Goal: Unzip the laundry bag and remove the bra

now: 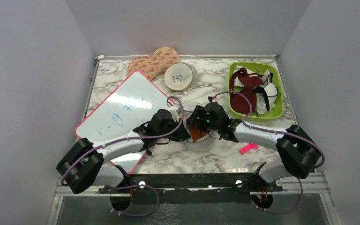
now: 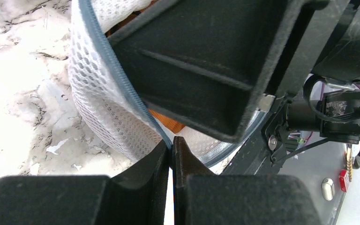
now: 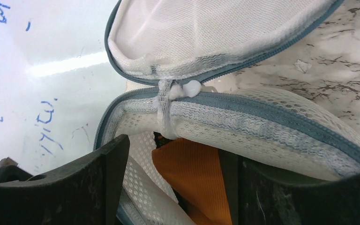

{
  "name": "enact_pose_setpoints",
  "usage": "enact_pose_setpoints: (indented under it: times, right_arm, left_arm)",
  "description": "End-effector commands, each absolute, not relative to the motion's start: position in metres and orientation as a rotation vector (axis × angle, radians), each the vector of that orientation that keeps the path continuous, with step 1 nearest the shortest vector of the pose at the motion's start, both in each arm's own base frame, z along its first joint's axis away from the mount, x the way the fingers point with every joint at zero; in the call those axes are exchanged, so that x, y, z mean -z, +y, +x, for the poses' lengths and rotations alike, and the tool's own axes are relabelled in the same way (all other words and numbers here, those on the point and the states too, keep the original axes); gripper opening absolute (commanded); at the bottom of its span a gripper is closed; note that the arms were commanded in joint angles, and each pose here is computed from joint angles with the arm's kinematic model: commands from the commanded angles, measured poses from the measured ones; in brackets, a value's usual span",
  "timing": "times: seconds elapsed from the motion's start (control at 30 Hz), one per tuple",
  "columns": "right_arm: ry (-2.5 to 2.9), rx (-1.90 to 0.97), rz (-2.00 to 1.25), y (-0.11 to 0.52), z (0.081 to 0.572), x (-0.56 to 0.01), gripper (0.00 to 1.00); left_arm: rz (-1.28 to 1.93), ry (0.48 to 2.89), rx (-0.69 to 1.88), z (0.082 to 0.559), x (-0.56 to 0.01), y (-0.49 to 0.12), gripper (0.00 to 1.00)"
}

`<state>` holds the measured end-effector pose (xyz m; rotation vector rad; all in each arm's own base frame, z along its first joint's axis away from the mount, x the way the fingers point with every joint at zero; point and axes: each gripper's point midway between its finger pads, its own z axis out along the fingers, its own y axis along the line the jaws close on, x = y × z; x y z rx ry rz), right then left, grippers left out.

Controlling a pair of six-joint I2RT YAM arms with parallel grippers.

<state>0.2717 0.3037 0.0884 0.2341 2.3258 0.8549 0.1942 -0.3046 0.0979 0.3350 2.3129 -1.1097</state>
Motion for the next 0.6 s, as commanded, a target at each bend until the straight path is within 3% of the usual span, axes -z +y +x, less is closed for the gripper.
enact_pose_setpoints:
  times: [0.0, 0.37, 0.4, 0.43, 0.57]
  right_arm:
    - [2.285, -0.699, 0.336, 0.293, 0.284, -0.078, 0.67]
    - [2.279, -0.685, 0.342, 0.289, 0.279, -0.076, 0.44]
    - [2.274, -0.694, 0.327, 0.289, 0.278, -0.081, 0.40]
    - [2.249, -0.723, 0.291, 0.286, 0.272, -0.096, 0.27]
    - [2.232, -0.703, 0.240, 0.276, 0.266, -0.109, 0.11]
  left_arm:
    - [0.363, 2.296, 1.153, 0.190, -0.102, -0.313, 0.00]
    - [0.370, 2.294, 1.155, 0.187, -0.103, -0.315, 0.00]
    - [0.368, 2.294, 1.153, 0.187, -0.103, -0.314, 0.00]
    - [0.369, 2.296, 1.138, 0.187, -0.103, -0.312, 0.00]
    - [0.378, 2.299, 1.116, 0.187, -0.102, -0.310, 0.00]
